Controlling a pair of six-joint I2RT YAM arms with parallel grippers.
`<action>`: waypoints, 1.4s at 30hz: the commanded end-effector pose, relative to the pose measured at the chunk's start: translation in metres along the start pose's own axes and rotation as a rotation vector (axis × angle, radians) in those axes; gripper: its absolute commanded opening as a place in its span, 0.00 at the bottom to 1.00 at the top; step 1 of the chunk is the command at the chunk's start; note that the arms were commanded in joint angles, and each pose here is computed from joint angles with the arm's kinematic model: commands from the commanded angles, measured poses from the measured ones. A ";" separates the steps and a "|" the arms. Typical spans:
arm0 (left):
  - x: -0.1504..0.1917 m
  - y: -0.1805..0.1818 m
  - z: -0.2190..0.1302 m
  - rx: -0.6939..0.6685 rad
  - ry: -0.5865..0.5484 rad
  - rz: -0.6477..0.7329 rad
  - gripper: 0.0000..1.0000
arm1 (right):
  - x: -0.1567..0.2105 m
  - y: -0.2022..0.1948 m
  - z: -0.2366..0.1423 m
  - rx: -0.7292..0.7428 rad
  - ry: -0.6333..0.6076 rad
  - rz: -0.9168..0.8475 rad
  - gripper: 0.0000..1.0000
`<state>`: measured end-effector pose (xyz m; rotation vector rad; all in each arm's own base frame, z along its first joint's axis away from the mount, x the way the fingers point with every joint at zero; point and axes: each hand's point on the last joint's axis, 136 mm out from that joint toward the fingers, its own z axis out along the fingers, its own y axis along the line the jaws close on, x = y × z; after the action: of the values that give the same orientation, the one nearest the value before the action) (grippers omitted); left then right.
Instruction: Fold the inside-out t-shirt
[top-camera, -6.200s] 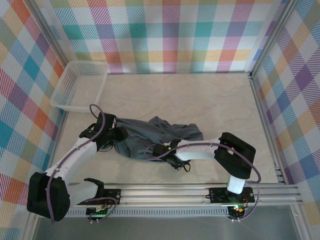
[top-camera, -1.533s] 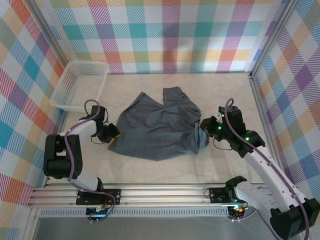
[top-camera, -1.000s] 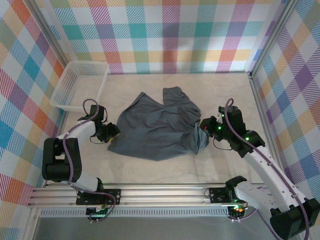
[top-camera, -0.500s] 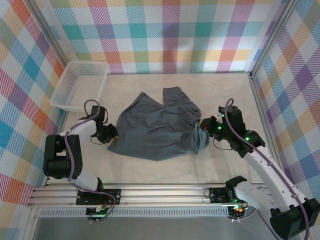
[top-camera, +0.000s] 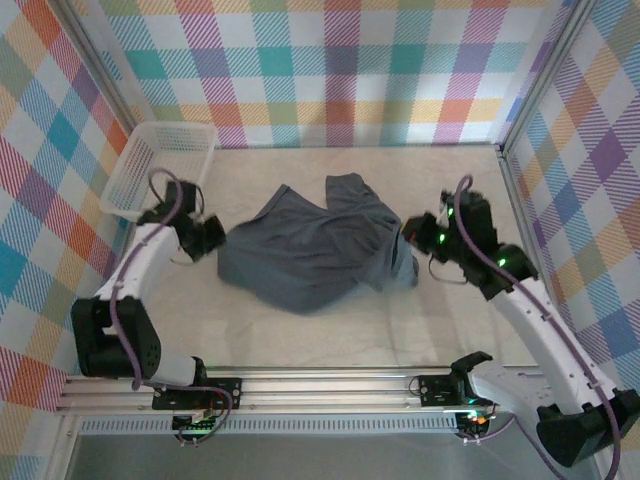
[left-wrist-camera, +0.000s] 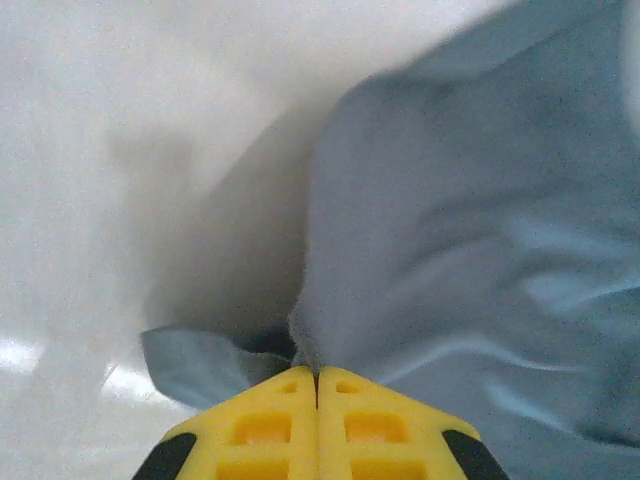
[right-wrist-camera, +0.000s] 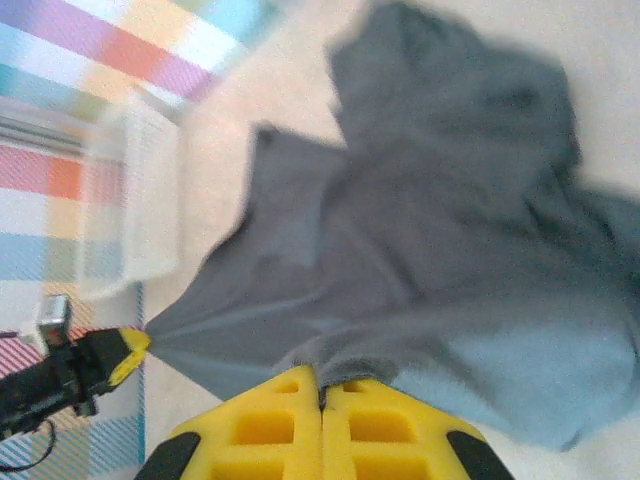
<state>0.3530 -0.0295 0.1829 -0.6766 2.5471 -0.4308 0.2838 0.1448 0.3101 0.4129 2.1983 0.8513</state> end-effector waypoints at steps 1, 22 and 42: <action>-0.051 -0.040 -0.125 0.057 -0.264 0.102 0.00 | -0.100 0.078 -0.085 -0.107 -0.400 -0.211 0.00; -0.082 -0.044 -0.374 0.032 -0.935 0.140 0.00 | -0.185 0.187 -0.299 -0.364 -1.011 -0.414 0.00; -0.040 -0.069 -0.501 0.363 -1.206 0.129 0.00 | -0.149 0.216 -0.406 -0.657 -1.096 -0.475 0.00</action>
<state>0.1928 0.0154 0.6107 -0.4097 1.4863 -0.2868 0.1468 0.0586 0.7080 -0.0123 1.0770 0.6637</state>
